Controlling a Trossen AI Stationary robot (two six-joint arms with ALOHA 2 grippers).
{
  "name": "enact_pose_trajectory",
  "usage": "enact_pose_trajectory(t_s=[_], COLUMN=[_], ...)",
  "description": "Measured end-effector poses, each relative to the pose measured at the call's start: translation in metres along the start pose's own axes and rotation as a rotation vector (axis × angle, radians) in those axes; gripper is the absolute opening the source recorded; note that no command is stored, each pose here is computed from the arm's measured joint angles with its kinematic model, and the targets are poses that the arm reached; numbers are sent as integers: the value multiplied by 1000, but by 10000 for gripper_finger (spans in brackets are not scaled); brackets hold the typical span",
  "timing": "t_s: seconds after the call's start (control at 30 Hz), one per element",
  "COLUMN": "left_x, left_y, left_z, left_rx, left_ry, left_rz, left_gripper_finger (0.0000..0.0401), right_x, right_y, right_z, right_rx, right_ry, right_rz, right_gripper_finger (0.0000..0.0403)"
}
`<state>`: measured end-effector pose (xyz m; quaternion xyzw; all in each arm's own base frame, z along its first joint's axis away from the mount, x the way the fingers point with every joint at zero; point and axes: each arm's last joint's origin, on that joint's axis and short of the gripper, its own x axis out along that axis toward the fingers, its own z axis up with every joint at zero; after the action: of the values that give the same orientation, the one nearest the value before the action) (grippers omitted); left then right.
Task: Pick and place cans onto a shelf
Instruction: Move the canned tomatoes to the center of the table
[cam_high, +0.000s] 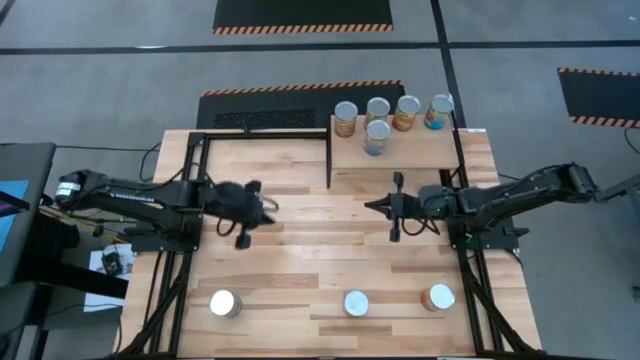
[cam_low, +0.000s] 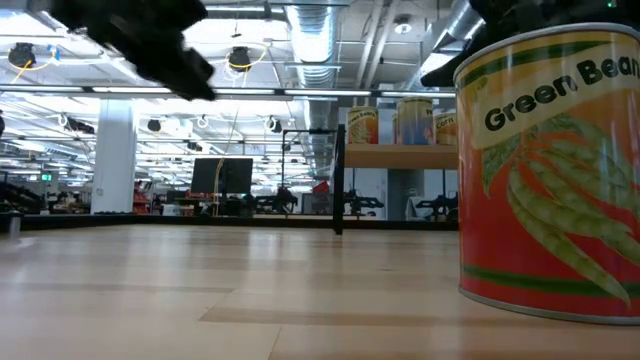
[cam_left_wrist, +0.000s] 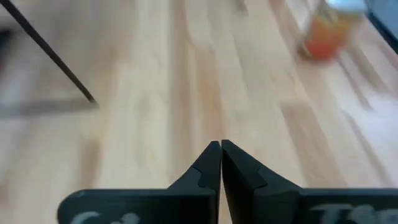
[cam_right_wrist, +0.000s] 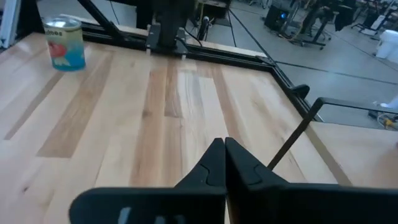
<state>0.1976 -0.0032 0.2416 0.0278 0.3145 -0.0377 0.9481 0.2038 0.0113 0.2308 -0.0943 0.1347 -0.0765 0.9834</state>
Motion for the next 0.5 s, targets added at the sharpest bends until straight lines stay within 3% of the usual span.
enact_pose_trajectory(t_s=[0.23,0.5], left_x=[-26,-37], left_y=[-45,-84], left_z=[-5,-13], left_rx=[-159,-240], left_ry=[347,429], left_rz=[-136,-238], left_gripper_finger=[37,96], right_x=[0,0], right_y=[0,0], right_z=[0,0], right_rx=[6,5], right_ry=[-4,-1], right_rz=[0,1], right_gripper_finger=[15,13])
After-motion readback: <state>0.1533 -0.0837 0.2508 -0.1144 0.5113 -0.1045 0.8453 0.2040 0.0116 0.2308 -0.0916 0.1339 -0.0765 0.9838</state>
